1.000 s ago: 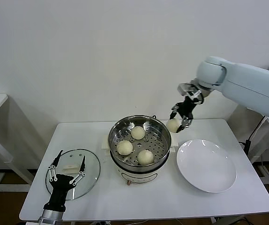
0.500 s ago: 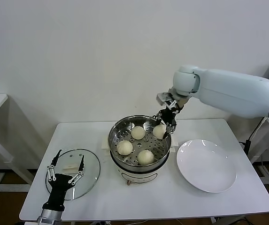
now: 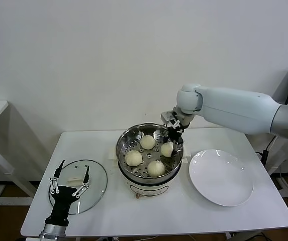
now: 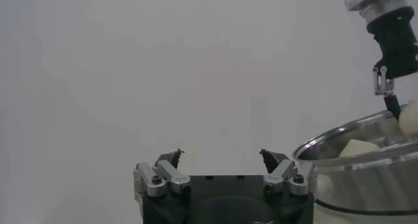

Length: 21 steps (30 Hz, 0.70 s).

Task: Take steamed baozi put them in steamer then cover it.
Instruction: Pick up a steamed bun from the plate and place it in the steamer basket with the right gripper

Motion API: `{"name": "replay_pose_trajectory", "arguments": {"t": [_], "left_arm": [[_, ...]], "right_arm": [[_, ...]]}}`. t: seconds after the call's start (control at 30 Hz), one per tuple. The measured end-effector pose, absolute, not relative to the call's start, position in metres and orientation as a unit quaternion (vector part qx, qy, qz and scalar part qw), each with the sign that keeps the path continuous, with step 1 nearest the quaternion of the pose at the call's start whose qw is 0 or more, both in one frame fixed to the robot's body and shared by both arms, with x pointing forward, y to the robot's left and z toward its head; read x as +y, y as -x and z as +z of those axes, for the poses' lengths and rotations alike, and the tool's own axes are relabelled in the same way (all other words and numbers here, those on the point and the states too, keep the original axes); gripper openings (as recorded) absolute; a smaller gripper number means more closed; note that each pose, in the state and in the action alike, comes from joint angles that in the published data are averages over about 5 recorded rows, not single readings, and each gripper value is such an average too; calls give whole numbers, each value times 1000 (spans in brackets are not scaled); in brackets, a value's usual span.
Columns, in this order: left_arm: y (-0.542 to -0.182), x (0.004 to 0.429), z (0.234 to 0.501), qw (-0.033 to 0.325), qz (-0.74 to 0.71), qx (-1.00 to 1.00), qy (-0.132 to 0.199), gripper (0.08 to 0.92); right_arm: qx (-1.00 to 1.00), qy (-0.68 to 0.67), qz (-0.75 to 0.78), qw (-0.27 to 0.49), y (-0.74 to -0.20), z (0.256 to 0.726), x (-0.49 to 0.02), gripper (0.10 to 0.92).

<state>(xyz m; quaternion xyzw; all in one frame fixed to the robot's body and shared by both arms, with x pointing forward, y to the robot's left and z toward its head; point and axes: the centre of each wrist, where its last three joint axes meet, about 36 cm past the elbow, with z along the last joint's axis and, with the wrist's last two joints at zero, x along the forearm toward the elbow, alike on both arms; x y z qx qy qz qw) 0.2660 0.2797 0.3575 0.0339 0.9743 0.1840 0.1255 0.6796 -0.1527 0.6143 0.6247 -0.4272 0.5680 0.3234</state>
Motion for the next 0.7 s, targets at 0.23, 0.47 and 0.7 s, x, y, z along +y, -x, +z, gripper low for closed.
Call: {"name": "replay_pose_trajectory", "arguments": {"t": [0.23, 0.47, 0.7], "left_arm": [[-265, 280, 357, 126, 184, 974, -34, 823], [-266, 281, 357, 127, 184, 974, -32, 823], [-266, 281, 358, 125, 188, 974, -29, 823]], "right_arm": [[-422, -621, 573, 328, -681, 605, -153, 685], [-426, -620, 574, 324, -681, 602, -153, 797], [-433, -622, 572, 313, -679, 608, -154, 822]]}}
